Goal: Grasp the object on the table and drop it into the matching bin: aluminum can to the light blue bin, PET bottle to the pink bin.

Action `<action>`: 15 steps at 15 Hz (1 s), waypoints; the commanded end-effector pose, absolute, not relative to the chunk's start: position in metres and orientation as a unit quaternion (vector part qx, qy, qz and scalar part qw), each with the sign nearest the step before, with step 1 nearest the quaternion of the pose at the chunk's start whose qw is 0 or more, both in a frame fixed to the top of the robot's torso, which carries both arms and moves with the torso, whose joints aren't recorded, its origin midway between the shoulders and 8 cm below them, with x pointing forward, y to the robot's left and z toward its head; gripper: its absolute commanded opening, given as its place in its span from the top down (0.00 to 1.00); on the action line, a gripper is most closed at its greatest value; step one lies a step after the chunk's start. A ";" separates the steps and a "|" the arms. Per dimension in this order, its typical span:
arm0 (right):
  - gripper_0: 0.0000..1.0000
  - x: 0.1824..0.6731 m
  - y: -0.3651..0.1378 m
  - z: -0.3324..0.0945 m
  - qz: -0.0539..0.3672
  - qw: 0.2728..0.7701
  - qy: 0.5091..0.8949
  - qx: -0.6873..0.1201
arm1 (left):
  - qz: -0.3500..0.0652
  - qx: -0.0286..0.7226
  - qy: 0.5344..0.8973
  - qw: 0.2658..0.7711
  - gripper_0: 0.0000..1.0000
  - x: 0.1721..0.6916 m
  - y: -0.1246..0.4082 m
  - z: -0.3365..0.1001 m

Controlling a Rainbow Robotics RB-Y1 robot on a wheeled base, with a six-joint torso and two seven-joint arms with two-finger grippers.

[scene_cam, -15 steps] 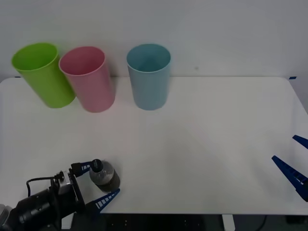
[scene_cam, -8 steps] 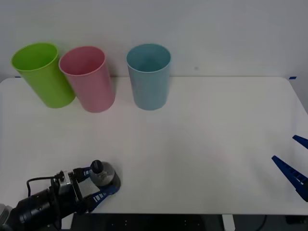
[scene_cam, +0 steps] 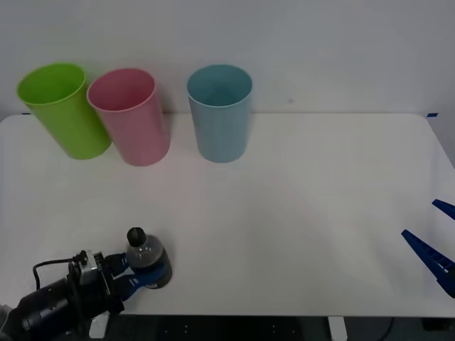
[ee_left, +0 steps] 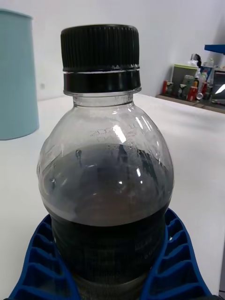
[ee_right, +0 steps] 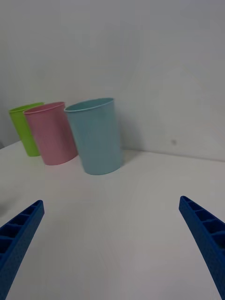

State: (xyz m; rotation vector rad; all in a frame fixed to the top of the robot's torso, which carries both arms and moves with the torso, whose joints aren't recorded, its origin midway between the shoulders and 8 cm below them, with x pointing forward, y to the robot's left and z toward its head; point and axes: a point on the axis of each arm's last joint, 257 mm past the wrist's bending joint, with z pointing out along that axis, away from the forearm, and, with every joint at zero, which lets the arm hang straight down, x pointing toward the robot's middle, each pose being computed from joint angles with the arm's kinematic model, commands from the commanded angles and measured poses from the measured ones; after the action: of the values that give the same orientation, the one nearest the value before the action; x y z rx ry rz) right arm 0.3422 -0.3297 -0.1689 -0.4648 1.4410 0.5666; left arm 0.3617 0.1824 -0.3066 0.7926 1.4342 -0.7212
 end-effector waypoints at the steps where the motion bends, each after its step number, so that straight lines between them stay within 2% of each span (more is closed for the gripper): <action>1: 0.00 0.342 -0.330 -0.169 0.253 0.691 0.645 -0.208 | -0.311 0.332 0.625 0.634 1.00 0.364 0.200 -0.297; 5: 0.00 0.342 -0.330 -0.169 0.253 0.691 0.645 -0.208 | -0.280 0.302 0.637 0.652 1.00 0.375 0.230 -0.284; 9: 0.00 0.342 -0.330 -0.169 0.253 0.691 0.645 -0.208 | -0.244 0.241 0.650 0.678 1.00 0.384 0.255 -0.266; 15: 0.00 0.342 -0.330 -0.169 0.253 0.691 0.645 -0.208 | -0.206 0.180 0.645 0.714 1.00 0.406 0.296 -0.226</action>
State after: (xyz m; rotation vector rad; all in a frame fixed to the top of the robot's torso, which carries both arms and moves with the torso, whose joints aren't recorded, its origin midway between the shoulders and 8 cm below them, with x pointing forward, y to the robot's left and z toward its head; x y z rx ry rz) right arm 0.3423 -0.3297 -0.1689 -0.4649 1.4410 0.5666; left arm 0.4028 0.2917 -0.2311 0.4093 1.4352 -0.4607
